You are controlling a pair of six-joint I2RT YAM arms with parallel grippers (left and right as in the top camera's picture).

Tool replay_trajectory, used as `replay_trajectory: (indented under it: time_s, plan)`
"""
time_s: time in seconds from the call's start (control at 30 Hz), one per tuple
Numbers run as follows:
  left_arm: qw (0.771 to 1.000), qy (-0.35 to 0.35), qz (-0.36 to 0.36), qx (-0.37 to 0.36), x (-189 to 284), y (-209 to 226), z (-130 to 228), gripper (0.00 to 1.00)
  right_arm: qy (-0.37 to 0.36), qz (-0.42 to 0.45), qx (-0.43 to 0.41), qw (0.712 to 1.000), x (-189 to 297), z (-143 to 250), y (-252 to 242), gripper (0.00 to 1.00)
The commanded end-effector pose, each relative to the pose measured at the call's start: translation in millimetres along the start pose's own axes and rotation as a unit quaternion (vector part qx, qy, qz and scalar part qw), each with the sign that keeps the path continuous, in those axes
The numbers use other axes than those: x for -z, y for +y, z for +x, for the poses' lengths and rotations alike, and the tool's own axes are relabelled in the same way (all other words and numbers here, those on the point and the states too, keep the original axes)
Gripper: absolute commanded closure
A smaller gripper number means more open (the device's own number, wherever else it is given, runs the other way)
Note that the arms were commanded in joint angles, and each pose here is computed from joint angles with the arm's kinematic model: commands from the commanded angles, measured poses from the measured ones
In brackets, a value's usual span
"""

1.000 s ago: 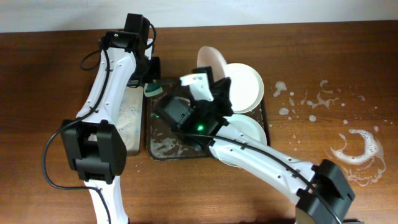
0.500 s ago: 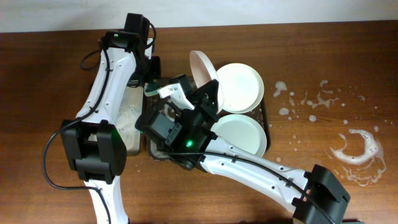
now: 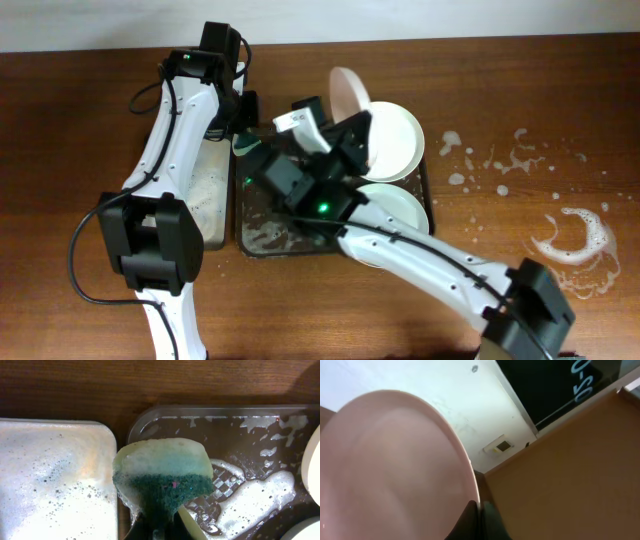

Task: Clean dirty plates on tray and stack at the side
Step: 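Lift the pink plate with the right gripper and carry it right, then place the pink plate on the table at the right side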

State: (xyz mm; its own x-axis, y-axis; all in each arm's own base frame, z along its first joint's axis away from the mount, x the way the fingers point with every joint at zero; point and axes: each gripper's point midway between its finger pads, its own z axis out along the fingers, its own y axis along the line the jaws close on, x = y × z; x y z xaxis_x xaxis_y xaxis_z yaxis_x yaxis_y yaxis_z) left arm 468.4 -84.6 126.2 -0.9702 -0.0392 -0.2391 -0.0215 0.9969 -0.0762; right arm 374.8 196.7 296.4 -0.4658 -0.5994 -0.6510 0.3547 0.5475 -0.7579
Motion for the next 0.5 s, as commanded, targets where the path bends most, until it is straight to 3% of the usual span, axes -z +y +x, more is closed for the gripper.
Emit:
replay_trajectory:
  time_s: [0.0,0.07,0.13,0.23,0.27,0.37,0.47]
  plan:
    - [1.000,-0.021,0.009,0.007,13,-1,-9,0.99,-0.004,-0.119,-0.113,0.986,-18,-15,-44,0.96]
    - [1.000,-0.022,0.009,0.007,13,-1,-9,0.99,0.028,-0.259,-0.172,0.950,-24,1,-42,0.96]
    - [1.000,-0.022,0.010,0.007,13,-2,-10,0.99,0.119,-0.429,-0.215,0.869,-40,43,-33,0.96]
    - [1.000,-0.024,0.011,0.004,13,-4,-10,0.99,0.174,-0.519,-0.283,0.788,-67,74,-44,0.96]
    - [1.000,-0.025,0.010,0.006,13,-3,-11,0.99,0.176,-0.530,-0.312,0.769,-82,83,-56,0.96]
    - [1.000,-0.024,0.010,0.006,13,-3,-10,0.99,0.249,-0.420,-0.405,0.773,-162,161,-109,0.96]
    - [1.000,-0.024,0.010,0.006,13,-3,-10,0.99,0.336,-0.314,-0.465,0.756,-208,245,-138,0.96]
